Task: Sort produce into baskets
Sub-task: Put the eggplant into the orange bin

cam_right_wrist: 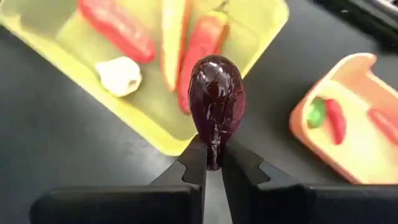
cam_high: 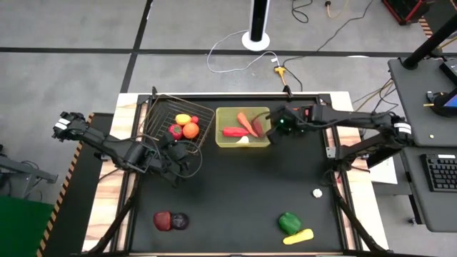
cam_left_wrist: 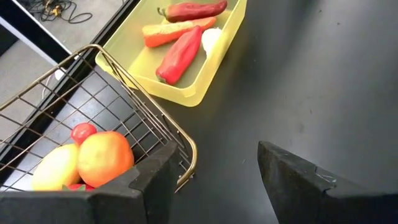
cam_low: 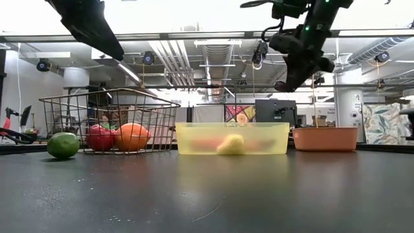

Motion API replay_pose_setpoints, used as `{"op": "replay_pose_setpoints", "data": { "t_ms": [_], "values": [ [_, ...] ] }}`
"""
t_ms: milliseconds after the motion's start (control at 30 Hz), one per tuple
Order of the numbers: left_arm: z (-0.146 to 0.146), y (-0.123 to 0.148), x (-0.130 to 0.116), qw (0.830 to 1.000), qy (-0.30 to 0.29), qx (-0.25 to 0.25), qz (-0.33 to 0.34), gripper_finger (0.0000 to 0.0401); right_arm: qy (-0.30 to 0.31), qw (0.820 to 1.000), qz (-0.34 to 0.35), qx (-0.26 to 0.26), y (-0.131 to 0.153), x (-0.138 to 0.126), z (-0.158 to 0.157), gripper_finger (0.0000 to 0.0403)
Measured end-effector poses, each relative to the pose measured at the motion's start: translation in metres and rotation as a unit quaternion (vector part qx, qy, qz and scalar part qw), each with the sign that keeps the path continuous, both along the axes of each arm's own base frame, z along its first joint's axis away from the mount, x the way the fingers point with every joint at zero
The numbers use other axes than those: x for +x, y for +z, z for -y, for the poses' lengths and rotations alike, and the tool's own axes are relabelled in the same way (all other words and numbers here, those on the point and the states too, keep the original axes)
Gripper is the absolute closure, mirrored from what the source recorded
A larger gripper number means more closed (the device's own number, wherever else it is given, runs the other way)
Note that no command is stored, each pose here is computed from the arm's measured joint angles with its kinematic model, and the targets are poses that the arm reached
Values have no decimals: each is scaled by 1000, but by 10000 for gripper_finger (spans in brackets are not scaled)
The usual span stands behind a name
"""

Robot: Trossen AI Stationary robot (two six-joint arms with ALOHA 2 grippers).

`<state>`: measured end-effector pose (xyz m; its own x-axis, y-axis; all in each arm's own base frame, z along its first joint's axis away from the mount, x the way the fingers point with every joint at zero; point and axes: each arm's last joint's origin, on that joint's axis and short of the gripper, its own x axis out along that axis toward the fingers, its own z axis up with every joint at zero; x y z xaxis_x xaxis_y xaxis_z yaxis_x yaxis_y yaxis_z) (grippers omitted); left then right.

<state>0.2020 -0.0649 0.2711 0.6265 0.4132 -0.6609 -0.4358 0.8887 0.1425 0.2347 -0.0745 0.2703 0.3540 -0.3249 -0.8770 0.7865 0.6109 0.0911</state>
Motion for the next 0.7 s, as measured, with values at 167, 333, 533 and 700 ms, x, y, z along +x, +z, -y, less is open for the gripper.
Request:
{"op": "replay_pose_setpoints", "data": {
  "t_ms": [167,333,533,700],
  "values": [
    [0,0,0,1000,0,-1,2,200,-33,999,-37,-11,-3,-9,24,374],
    [0,0,0,1000,0,-1,2,200,-90,992,-84,-8,-14,-24,49,374],
    [0,0,0,1000,0,-1,2,200,-141,982,-124,8,-36,-35,72,374],
    [0,0,0,1000,0,-2,3,200,-163,973,-163,29,-55,-39,88,374]
  ]
}}
